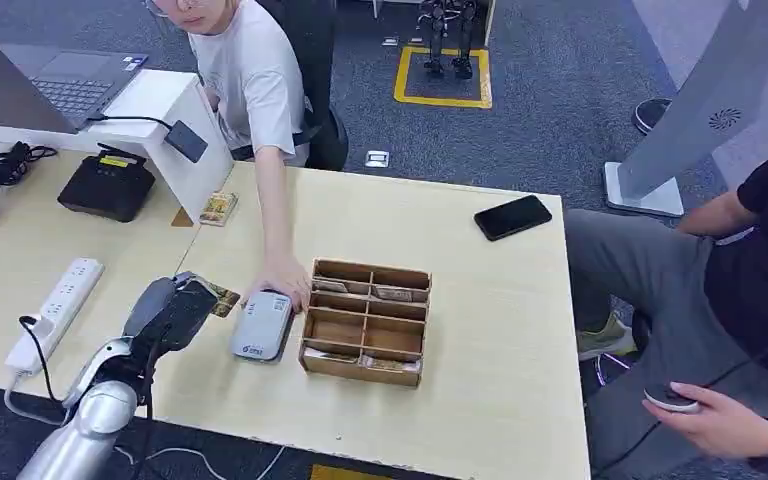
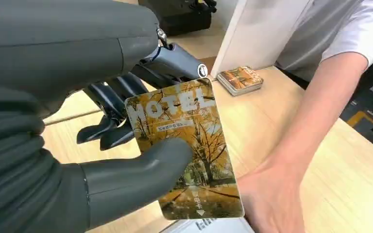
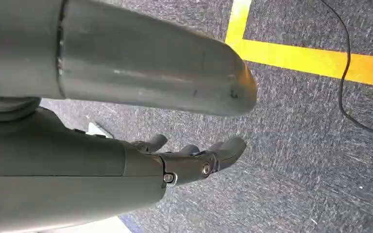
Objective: Pass the card to the sensor for recognition and then transmit it.
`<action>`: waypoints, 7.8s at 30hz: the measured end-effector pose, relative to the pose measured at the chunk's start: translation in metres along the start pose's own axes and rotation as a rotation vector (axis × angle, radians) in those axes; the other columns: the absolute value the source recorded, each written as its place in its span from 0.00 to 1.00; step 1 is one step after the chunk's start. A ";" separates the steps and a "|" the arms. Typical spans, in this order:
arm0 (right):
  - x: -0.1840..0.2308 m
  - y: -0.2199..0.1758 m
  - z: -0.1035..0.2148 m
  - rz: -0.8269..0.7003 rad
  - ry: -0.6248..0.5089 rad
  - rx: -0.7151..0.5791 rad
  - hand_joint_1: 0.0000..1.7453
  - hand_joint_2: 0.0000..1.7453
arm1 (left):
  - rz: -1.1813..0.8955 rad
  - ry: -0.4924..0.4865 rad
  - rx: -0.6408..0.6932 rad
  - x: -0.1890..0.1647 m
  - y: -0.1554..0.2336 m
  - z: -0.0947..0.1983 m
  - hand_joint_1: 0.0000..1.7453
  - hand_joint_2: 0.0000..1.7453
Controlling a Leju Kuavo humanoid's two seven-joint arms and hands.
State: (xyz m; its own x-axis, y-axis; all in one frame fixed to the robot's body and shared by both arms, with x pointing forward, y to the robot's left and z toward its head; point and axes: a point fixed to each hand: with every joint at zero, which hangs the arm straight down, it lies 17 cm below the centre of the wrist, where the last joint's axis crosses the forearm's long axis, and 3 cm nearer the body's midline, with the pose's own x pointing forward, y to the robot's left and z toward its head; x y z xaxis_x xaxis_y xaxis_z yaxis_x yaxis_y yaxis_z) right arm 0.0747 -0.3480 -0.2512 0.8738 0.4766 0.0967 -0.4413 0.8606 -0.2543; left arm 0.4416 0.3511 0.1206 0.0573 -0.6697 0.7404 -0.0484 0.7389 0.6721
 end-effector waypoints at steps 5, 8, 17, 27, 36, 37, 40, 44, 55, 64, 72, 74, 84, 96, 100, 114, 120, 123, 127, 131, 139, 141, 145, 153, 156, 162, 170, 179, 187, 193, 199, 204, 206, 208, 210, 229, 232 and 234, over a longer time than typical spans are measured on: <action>0.002 -0.001 0.000 0.004 -0.003 -0.002 0.00 0.00 | -0.010 0.007 -0.006 -0.005 -0.001 0.003 1.00 1.00; 0.002 -0.001 0.000 0.006 -0.004 -0.001 0.00 0.00 | -0.011 0.009 -0.008 -0.006 -0.002 0.004 1.00 1.00; 0.002 -0.001 0.000 0.008 -0.005 0.002 0.00 0.00 | -0.016 0.027 -0.077 -0.014 -0.018 0.013 1.00 1.00; 0.005 -0.002 -0.001 0.015 -0.009 0.002 0.00 0.00 | 0.061 0.008 -0.105 -0.005 -0.036 0.018 1.00 1.00; 0.007 -0.001 0.000 0.023 -0.014 0.005 0.00 0.00 | 0.098 0.000 -0.102 0.007 -0.050 0.020 1.00 1.00; 0.008 -0.001 0.000 0.022 -0.016 0.004 0.00 0.00 | 0.111 -0.003 -0.102 0.010 -0.053 0.021 1.00 1.00; 0.009 -0.002 -0.001 0.023 -0.018 0.004 0.00 0.00 | 0.148 -0.015 -0.091 0.017 -0.056 0.021 1.00 1.00; 0.010 -0.003 -0.001 0.026 -0.019 0.000 0.00 0.00 | 0.189 -0.020 -0.072 0.023 -0.058 0.021 1.00 1.00; 0.013 -0.005 -0.002 0.043 -0.023 -0.002 0.00 0.00 | 0.192 -0.026 -0.056 0.031 -0.065 0.017 1.00 1.00; 0.013 -0.004 -0.002 0.053 -0.023 -0.001 0.00 0.00 | 0.196 -0.021 -0.062 0.031 -0.070 0.018 1.00 1.00; 0.013 -0.004 -0.002 0.056 -0.022 0.000 0.00 0.00 | 0.196 -0.018 -0.068 0.030 -0.073 0.018 1.00 1.00; 0.013 -0.004 -0.002 0.056 -0.021 0.000 0.00 0.00 | 0.193 -0.018 -0.065 0.030 -0.072 0.018 1.00 1.00; 0.014 -0.005 -0.003 0.059 -0.015 -0.001 0.00 0.00 | 0.053 0.021 0.003 0.008 -0.066 0.016 1.00 1.00; 0.013 -0.007 -0.003 0.068 -0.013 -0.007 0.00 0.00 | -0.034 0.119 0.010 -0.029 -0.070 0.016 1.00 1.00; 0.012 -0.006 -0.003 0.073 -0.008 -0.006 0.00 0.00 | -0.046 0.133 0.013 -0.035 -0.071 0.016 1.00 1.00; 0.011 -0.006 -0.003 0.081 -0.006 -0.005 0.00 0.00 | -0.049 0.162 0.012 -0.046 -0.073 0.017 1.00 1.00; 0.011 -0.006 -0.003 0.081 -0.005 -0.005 0.00 0.00 | -0.050 0.165 0.015 -0.047 -0.072 0.017 1.00 1.00; 0.011 -0.006 -0.003 0.080 -0.005 -0.005 0.00 0.00 | -0.056 0.168 0.016 -0.048 -0.072 0.017 1.00 1.00; 0.011 -0.006 -0.003 0.079 -0.005 -0.005 0.00 0.00 | -0.084 0.170 0.020 -0.050 -0.071 0.018 1.00 1.00; 0.011 -0.006 -0.002 0.079 -0.003 -0.005 0.00 0.00 | -0.163 0.165 0.043 -0.051 -0.066 0.018 1.00 1.00; 0.013 -0.006 -0.001 0.079 -0.009 -0.007 0.00 0.00 | -0.176 0.097 -0.034 -0.040 -0.084 0.019 1.00 1.00; 0.014 -0.008 -0.001 0.080 -0.020 -0.008 0.00 0.00 | 0.127 0.047 -0.174 -0.017 -0.111 0.027 1.00 1.00; 0.017 -0.015 -0.002 0.075 -0.053 -0.016 0.00 0.00 | 0.598 -0.070 -0.181 0.043 -0.095 0.026 1.00 1.00; 0.017 -0.013 -0.004 0.098 -0.063 -0.019 0.00 0.00 | 0.893 -0.294 0.068 0.115 0.022 -0.015 1.00 1.00; 0.016 -0.011 -0.004 0.107 -0.062 -0.017 0.00 0.00 | 0.901 -0.323 0.093 0.123 0.037 -0.019 1.00 1.00; 0.015 -0.010 -0.004 0.116 -0.061 -0.014 0.00 0.00 | 0.906 -0.342 0.103 0.129 0.044 -0.019 1.00 1.00; 0.015 -0.009 -0.004 0.122 -0.060 -0.012 0.00 0.00 | 0.907 -0.351 0.106 0.131 0.046 -0.018 1.00 1.00; 0.014 -0.010 -0.004 0.125 -0.058 -0.013 0.00 0.00 | 0.907 -0.352 0.106 0.132 0.047 -0.018 1.00 1.00; 0.014 -0.010 -0.004 0.126 -0.058 -0.013 0.00 0.00 | 0.907 -0.353 0.107 0.132 0.047 -0.018 1.00 1.00; 0.027 -0.008 -0.005 0.196 -0.095 0.016 0.00 0.00 | 0.090 -0.346 0.617 0.100 0.170 -0.049 1.00 1.00; 0.029 -0.008 -0.007 0.223 -0.100 0.018 0.00 0.00 | -1.211 -0.656 0.635 0.143 0.131 -0.054 1.00 1.00; 0.024 -0.007 -0.007 0.233 -0.093 0.021 0.00 0.00 | -0.899 -0.529 0.663 0.123 0.172 -0.060 1.00 1.00; 0.024 -0.008 -0.007 0.235 -0.094 0.020 0.00 0.00 | -0.819 -0.503 0.665 0.118 0.179 -0.061 1.00 1.00; 0.024 -0.008 -0.007 0.239 -0.093 0.021 0.00 0.00 | -0.821 -0.497 0.659 0.116 0.180 -0.062 1.00 1.00; 0.024 -0.007 -0.007 0.240 -0.092 0.022 0.00 0.00 | -0.821 -0.496 0.655 0.114 0.179 -0.062 1.00 1.00; 0.020 -0.007 -0.008 0.237 -0.080 0.023 0.00 0.00 | -0.743 -0.487 0.605 0.107 0.172 -0.066 0.00 1.00; 0.020 -0.007 -0.008 0.232 -0.077 0.025 0.00 0.00 | -0.736 -0.484 0.593 0.105 0.170 -0.067 0.00 1.00; 0.019 -0.007 -0.008 0.234 -0.077 0.024 0.00 0.00 | -0.735 -0.484 0.593 0.105 0.170 -0.066 0.00 1.00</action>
State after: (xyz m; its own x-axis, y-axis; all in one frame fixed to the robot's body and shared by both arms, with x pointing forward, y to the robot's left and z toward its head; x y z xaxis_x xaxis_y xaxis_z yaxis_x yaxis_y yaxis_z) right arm 0.0963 -0.3466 -0.2548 0.7298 0.6746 0.1111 -0.6351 0.7291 -0.2550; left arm 0.5056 0.4111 0.3121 -0.1267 -0.9919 -0.0123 -0.6493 0.0735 0.7570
